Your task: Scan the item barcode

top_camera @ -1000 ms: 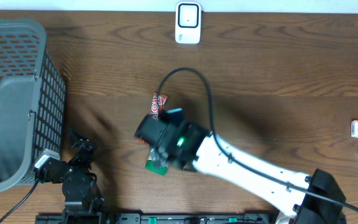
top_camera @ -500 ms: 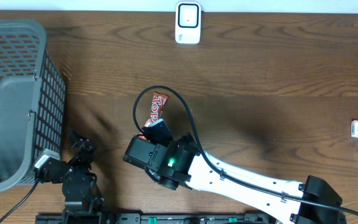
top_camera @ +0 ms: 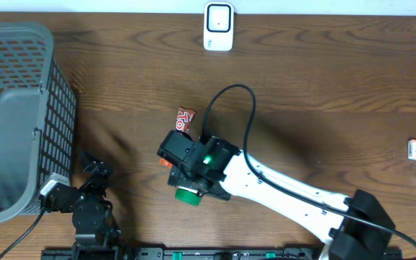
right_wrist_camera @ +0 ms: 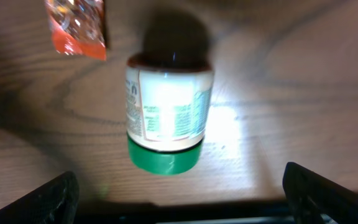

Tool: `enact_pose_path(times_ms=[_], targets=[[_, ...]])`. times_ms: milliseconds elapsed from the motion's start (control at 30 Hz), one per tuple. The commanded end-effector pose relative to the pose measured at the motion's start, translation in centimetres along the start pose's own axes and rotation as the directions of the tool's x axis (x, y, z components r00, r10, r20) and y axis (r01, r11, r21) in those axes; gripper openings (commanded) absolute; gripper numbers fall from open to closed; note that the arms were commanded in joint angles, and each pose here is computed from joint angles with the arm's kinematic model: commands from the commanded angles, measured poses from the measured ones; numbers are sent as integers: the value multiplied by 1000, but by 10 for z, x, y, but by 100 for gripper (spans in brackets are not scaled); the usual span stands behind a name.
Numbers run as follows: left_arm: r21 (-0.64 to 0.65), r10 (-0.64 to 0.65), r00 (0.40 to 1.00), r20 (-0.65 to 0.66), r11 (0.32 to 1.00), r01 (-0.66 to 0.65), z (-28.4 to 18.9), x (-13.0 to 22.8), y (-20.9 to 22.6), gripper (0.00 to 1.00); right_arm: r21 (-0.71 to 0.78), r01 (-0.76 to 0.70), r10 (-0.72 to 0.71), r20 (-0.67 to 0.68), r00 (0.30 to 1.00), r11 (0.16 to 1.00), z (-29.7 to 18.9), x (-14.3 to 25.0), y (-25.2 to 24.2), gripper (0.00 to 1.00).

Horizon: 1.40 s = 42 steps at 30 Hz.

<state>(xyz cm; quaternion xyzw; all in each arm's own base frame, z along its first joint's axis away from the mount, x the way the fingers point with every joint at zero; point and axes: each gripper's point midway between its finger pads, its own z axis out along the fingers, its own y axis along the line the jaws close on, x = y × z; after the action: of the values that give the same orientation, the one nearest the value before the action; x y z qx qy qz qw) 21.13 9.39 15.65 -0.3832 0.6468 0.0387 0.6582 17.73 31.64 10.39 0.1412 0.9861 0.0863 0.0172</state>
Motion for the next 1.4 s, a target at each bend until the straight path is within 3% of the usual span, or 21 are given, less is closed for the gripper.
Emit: enact_pose_path(times_ms=[0,300,433,1100,1267,1367], targets=[[-32,20,1000,-13,999,-21,1,8,9,97,29,-121,123,-102,987,992,18,17,3,99],[-32,20,1000,-13,999,-21,1,8,9,97,97,-136,154,-217,964,986,68,35,8,98],[-31,20,1000,-14,999,-21,1,8,8,97,118,-122,144,-209,967,986,79,38,6,95],[-31,21,1000,-14,999,-21,1,8,8,97,149,-73,91,-122,988,986,105,27,2,48],[-32,21,1000,-13,999,-21,1,8,9,97,96,-56,76,-220,972,994,94,34,11,36],[-31,21,1000,-14,999,-21,1,8,8,97,32,-64,70,-279,958,997,75,33,20,35]])
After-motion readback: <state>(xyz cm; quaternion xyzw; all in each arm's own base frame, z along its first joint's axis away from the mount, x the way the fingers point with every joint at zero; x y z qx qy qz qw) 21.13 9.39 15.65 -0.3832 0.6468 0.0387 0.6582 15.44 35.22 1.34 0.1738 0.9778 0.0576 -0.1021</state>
